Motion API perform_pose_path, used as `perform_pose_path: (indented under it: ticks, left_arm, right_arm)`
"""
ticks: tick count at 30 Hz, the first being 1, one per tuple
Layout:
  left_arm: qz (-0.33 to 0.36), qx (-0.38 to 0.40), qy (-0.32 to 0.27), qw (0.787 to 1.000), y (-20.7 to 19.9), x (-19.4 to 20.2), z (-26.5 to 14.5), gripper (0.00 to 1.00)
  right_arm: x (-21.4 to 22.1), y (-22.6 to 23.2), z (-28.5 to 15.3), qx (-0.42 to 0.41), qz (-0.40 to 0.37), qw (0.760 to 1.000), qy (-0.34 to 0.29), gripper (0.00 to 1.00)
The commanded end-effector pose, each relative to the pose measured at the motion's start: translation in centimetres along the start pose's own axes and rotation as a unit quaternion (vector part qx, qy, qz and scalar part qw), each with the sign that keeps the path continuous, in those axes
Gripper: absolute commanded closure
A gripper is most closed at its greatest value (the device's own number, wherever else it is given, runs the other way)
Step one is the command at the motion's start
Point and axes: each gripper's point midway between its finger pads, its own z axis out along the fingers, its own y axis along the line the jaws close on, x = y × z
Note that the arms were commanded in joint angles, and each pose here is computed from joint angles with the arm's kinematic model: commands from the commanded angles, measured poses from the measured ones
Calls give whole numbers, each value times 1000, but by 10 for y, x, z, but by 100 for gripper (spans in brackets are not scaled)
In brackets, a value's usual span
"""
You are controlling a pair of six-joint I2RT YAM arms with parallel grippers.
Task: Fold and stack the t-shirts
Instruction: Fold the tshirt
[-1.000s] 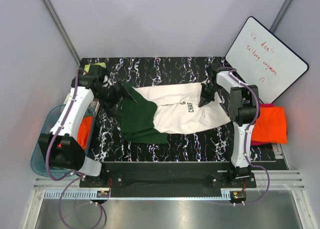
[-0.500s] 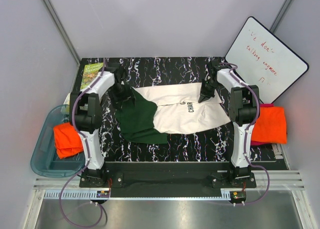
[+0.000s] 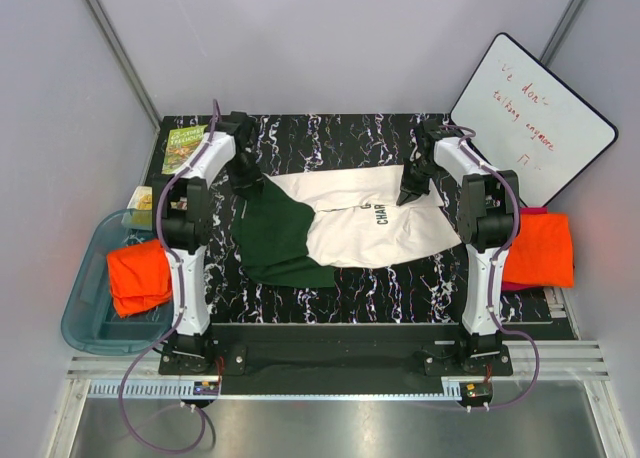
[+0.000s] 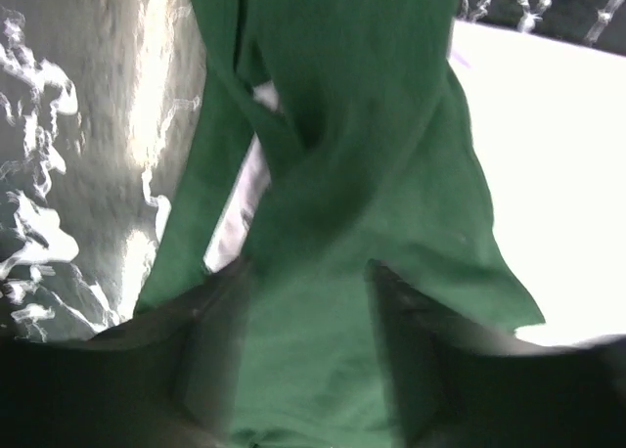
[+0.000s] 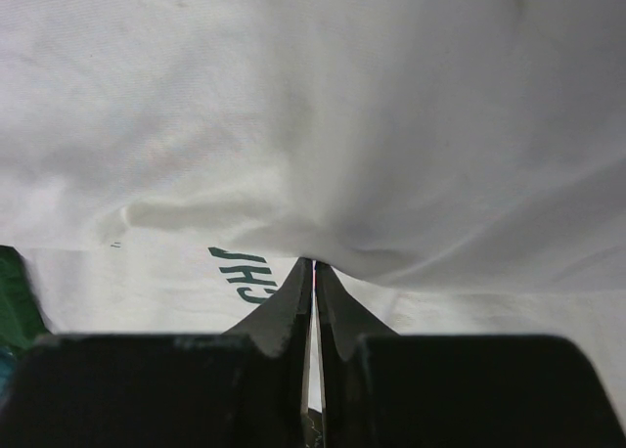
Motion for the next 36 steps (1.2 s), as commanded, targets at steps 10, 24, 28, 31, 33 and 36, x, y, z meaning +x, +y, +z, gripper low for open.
perform_pose_path:
  ticks: [10, 24, 28, 31, 33, 36]
  left_arm:
    - [15, 55, -123, 991, -32, -65, -60, 100]
    - [-59, 105, -139, 983, -41, -120, -33, 100]
    - [-74, 117, -130, 982, -41, -131, -14, 100]
    - [-85, 130, -116, 981, -41, -135, 0, 96]
    - [-82, 149, -104, 980, -43, -134, 2, 71]
    - [-69, 161, -107, 979, -44, -129, -17, 16]
  right_arm:
    - [1, 2, -23, 4, -4, 1000, -21, 90]
    - [-7, 1, -33, 17, -10, 999, -43, 90]
    - [-12, 2, -35, 15, -12, 999, -49, 90]
    - [-14, 4, -37, 13, -13, 998, -52, 89]
    - [-15, 4, -38, 15, -14, 998, -53, 89]
    - [-17, 2, -40, 23, -17, 998, -60, 89]
